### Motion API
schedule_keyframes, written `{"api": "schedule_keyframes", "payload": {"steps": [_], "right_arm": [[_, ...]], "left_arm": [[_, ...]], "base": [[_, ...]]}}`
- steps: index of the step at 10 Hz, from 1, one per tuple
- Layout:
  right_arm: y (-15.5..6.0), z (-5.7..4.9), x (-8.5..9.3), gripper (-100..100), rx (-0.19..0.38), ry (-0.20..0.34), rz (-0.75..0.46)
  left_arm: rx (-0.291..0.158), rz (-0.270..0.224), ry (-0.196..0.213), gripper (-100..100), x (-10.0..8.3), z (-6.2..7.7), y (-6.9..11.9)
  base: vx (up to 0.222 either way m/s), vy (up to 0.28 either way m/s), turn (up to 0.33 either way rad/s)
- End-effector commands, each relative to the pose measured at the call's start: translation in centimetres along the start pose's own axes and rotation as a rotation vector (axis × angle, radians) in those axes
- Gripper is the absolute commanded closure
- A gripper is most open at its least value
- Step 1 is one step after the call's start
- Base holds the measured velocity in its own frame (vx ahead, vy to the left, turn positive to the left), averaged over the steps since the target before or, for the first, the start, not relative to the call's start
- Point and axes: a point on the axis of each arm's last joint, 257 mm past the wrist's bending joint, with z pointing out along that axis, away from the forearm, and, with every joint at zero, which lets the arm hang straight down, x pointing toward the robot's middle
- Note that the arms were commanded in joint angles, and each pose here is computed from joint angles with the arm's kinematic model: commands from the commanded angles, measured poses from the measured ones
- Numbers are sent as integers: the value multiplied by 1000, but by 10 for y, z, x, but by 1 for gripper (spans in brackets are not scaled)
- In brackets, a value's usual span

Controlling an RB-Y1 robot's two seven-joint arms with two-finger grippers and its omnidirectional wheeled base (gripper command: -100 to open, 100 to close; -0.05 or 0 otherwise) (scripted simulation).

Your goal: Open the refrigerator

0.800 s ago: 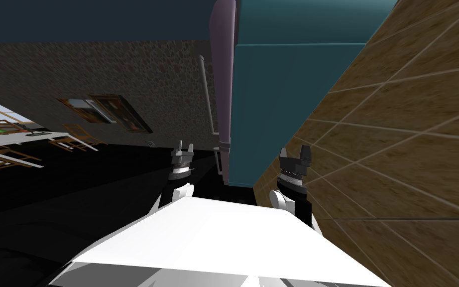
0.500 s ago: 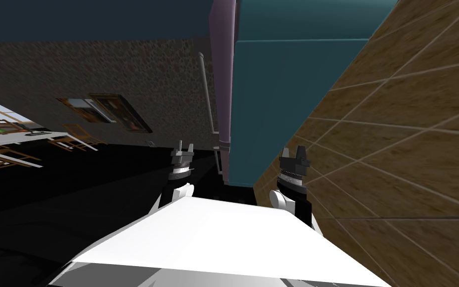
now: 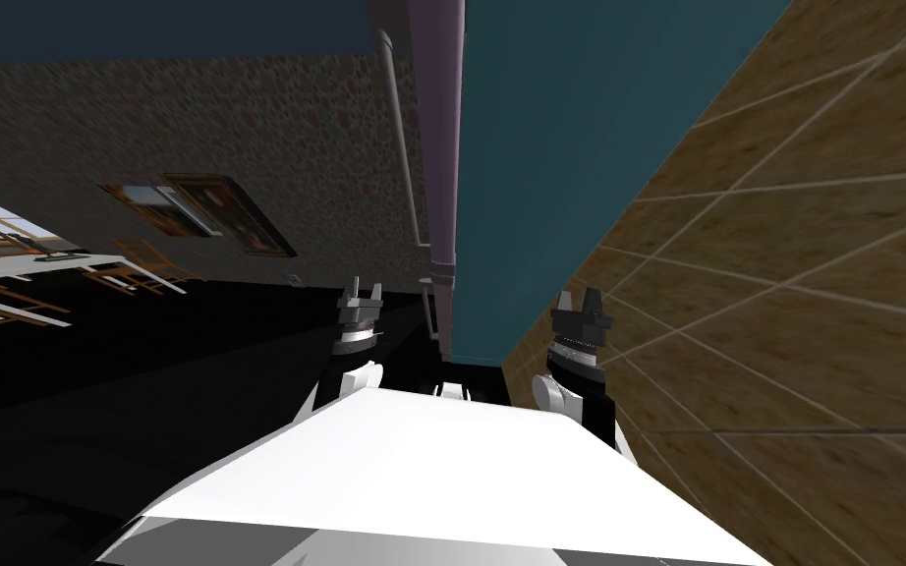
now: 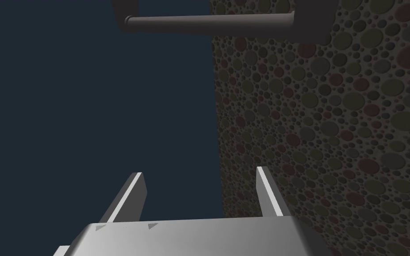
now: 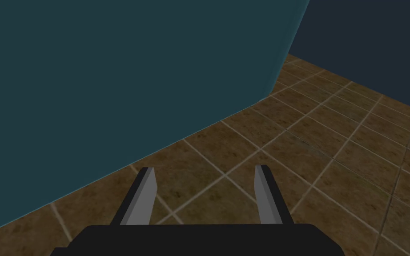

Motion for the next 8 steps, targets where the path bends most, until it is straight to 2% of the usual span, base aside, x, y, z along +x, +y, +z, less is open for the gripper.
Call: {"api": "schedule_keyframes", "payload": {"steps": [1,2,5,8], "right_arm": [[0,0,0,0,0,0,0],[-3,-1,2,-100,11,43,-39],[-14,-8,-1,-100,58,140,-174],[-33,-20,-14,-100,135,244,-374]], "left_arm": [[0,0,0,0,0,0,0],[0,0,0,0,0,0,0],[-1,0,0,0,0,0,0],[-1,0,0,0,0,0,0]], "base": [[0,0,0],[6,21,-7],[-5,76,-24],[-8,129,-40]]}}
